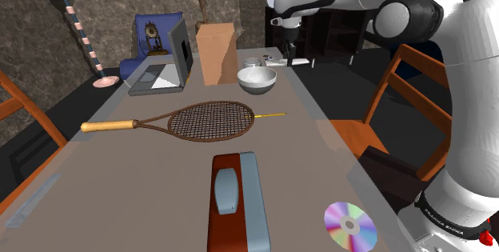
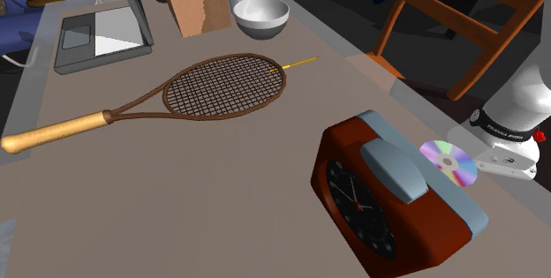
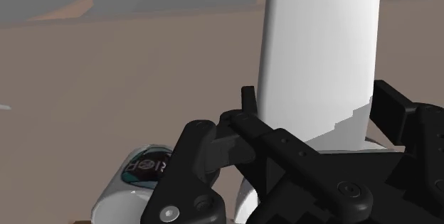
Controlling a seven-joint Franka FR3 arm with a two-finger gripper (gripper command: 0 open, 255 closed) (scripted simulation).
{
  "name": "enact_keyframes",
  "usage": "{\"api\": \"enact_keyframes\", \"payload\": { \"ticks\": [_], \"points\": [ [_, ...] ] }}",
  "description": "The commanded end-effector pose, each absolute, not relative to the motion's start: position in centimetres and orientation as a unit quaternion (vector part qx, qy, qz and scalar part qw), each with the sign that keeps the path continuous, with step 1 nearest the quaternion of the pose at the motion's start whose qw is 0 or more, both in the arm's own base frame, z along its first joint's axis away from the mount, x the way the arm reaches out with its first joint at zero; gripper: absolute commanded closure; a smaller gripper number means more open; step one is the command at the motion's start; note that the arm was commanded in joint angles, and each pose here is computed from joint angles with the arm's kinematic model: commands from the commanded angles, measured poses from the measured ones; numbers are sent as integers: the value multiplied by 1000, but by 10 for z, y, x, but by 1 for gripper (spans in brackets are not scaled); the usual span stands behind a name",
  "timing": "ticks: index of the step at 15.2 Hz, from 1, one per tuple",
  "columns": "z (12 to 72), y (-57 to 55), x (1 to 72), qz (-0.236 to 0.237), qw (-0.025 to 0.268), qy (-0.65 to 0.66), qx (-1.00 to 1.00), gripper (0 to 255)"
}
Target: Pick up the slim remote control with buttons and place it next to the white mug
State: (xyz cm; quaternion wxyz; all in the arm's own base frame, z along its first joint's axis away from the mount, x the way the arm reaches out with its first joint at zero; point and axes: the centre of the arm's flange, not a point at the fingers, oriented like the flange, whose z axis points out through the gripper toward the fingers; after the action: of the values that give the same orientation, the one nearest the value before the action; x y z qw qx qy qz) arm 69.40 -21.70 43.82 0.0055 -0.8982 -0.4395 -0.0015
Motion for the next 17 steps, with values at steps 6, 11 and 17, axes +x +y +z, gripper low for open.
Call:
{"api": "enact_keyframes", "payload": {
  "ticks": [6, 11, 17],
  "points": [
    [401, -216, 693, -2, 5, -439, -898, 255],
    [374, -216, 693, -2, 5, -439, -898, 255],
    [343, -216, 693, -2, 5, -439, -898, 255]
  ]
}}
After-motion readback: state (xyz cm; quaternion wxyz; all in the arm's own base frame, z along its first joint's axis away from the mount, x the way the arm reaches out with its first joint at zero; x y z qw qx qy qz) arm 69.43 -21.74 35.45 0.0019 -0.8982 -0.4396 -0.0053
